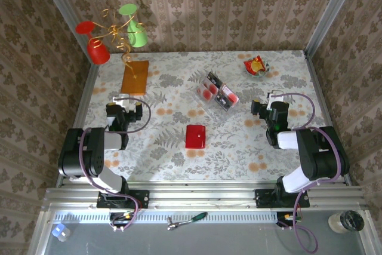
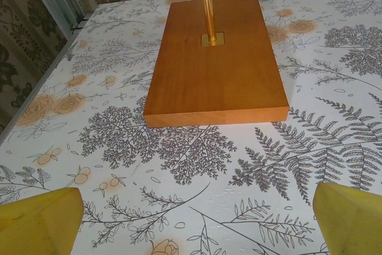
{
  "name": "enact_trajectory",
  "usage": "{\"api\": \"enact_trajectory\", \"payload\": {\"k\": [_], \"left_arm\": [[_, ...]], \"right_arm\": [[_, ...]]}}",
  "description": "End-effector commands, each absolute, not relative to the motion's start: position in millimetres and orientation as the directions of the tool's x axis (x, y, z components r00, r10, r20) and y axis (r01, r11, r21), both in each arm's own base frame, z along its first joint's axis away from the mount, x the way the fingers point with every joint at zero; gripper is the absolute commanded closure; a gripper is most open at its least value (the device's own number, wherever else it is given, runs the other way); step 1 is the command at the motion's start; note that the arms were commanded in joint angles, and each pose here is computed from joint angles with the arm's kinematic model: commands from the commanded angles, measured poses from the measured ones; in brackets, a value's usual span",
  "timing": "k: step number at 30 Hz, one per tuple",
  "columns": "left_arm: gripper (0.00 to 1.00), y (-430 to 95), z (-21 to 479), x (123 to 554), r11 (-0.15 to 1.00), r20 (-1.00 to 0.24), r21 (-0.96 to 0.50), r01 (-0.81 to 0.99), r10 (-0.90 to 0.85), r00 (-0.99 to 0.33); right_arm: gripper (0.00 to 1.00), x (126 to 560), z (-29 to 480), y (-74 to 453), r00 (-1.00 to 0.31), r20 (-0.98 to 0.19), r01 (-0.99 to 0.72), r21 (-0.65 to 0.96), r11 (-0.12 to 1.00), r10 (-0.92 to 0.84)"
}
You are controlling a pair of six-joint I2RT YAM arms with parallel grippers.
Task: Put the credit cards into the card holder
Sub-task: Reset both arms
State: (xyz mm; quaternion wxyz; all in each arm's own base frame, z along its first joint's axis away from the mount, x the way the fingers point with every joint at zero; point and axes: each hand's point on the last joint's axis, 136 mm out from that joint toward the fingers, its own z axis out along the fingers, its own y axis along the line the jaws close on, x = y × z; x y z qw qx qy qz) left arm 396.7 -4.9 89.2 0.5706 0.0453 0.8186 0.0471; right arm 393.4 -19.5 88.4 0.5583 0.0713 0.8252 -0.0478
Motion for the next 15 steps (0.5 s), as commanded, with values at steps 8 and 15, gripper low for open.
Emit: {"api": "enact_trajectory", "payload": {"k": [8,15], "left_arm": [[0.00,-8.8,97.1,399.6,0.990,-0.939,0.136,0.037,0.141,-0.314],[0.00,-8.4,96.7,399.3,0.990,-0.938,0.136,0.036,0.140,-0.315]], "right_arm": [[0.00,398.8,97.9,-17.9,-0.336,-0.940,0.158,-0.007,0.987,0.048],[0.00,397.4,99.5,-17.2,-0.328,-0.944,0.152,-0.004,0.988,0.047]]}}
